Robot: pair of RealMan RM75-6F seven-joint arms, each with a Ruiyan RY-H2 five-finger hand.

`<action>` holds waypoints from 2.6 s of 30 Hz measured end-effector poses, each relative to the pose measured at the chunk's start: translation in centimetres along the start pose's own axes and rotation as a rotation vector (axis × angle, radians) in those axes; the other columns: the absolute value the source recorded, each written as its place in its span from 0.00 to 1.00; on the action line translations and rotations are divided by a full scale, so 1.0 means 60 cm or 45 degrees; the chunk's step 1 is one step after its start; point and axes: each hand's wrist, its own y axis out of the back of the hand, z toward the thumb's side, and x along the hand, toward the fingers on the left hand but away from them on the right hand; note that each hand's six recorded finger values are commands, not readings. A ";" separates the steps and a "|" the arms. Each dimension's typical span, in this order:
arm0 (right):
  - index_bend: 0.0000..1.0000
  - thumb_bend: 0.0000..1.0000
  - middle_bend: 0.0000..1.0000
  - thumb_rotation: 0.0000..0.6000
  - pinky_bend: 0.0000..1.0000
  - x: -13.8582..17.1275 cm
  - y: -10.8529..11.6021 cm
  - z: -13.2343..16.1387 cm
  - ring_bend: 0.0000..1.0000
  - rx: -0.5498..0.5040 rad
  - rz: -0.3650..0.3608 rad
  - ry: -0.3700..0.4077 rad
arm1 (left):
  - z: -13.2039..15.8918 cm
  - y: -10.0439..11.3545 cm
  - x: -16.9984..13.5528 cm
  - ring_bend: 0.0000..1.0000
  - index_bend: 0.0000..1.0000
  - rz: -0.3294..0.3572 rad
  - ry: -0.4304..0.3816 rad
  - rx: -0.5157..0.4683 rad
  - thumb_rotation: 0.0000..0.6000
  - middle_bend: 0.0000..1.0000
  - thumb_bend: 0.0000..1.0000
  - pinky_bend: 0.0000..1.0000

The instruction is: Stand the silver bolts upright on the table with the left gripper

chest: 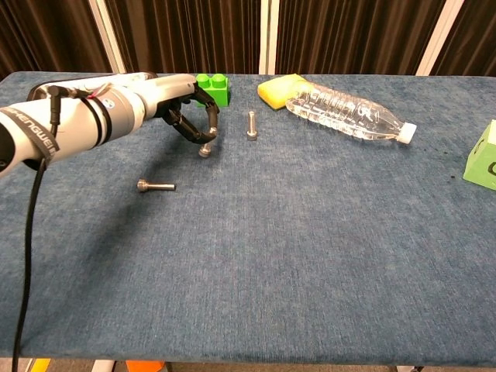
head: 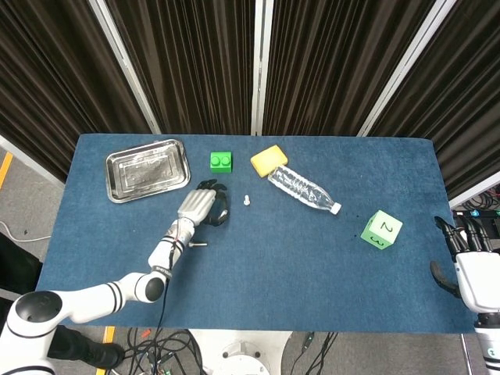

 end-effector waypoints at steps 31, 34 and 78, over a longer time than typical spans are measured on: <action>0.08 0.30 0.22 1.00 0.02 0.001 0.003 0.011 0.00 0.007 -0.009 0.024 | -0.036 -0.006 -0.040 0.00 0.44 -0.004 -0.008 -0.010 0.90 0.17 0.40 0.00; 0.08 0.30 0.22 1.00 0.02 0.000 0.003 0.013 0.00 0.007 -0.011 0.028 | -0.039 -0.007 -0.042 0.00 0.44 -0.011 -0.008 -0.009 0.91 0.17 0.40 0.00; 0.08 0.30 0.22 1.00 0.02 -0.005 0.002 0.012 0.00 0.001 -0.012 0.051 | -0.067 -0.046 -0.146 0.00 0.47 -0.003 0.000 0.210 0.97 0.17 0.33 0.00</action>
